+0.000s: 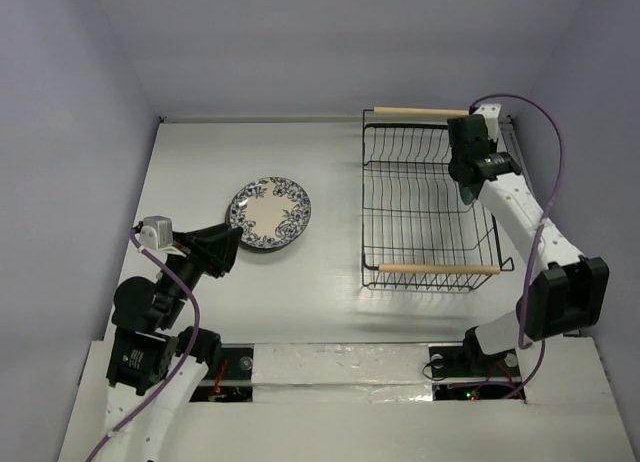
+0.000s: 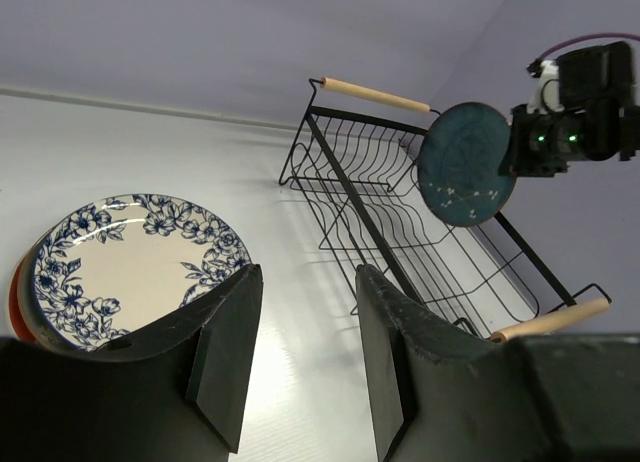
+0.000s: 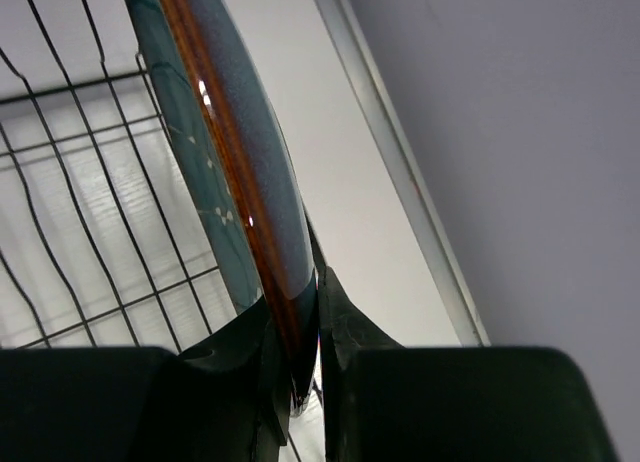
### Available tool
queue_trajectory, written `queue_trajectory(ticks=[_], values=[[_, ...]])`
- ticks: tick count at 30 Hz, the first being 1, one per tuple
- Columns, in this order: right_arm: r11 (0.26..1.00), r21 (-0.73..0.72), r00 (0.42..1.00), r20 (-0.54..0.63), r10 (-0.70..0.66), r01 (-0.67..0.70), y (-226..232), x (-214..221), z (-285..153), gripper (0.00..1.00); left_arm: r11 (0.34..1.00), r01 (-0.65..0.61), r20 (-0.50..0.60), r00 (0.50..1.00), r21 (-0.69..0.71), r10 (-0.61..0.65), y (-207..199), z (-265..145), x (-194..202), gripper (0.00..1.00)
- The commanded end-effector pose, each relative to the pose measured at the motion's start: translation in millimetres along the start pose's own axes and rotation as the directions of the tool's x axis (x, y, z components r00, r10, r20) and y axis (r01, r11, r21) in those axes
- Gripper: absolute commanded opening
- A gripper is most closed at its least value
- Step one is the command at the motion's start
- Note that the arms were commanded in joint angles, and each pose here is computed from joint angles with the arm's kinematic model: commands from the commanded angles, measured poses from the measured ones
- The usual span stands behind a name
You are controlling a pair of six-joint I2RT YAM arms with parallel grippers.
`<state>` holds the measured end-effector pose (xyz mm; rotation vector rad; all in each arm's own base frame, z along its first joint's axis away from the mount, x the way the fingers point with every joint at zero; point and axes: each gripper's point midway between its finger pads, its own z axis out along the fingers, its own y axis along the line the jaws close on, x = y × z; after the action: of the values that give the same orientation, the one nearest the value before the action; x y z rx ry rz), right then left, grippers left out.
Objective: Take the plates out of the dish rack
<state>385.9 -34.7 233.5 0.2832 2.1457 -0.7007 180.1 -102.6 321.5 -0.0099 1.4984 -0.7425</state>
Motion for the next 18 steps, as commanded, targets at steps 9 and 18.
queue_trajectory(ticks=[9, 18], values=[[0.872, -0.355, 0.841, 0.304, 0.448, -0.337, -41.2, -115.0, -128.5, 0.0, 1.0, -0.003, 0.028, 1.0, 0.015, 0.003, -3.4, 2.5, -6.8, 0.4], [0.424, -0.886, 0.777, 0.132, 0.616, -0.186, 68.9, -143.4, -231.1, 0.0, 1.0, -0.003, 0.018, 1.0, 0.0, 0.003, 0.2, 5.1, -4.9, 0.4]])
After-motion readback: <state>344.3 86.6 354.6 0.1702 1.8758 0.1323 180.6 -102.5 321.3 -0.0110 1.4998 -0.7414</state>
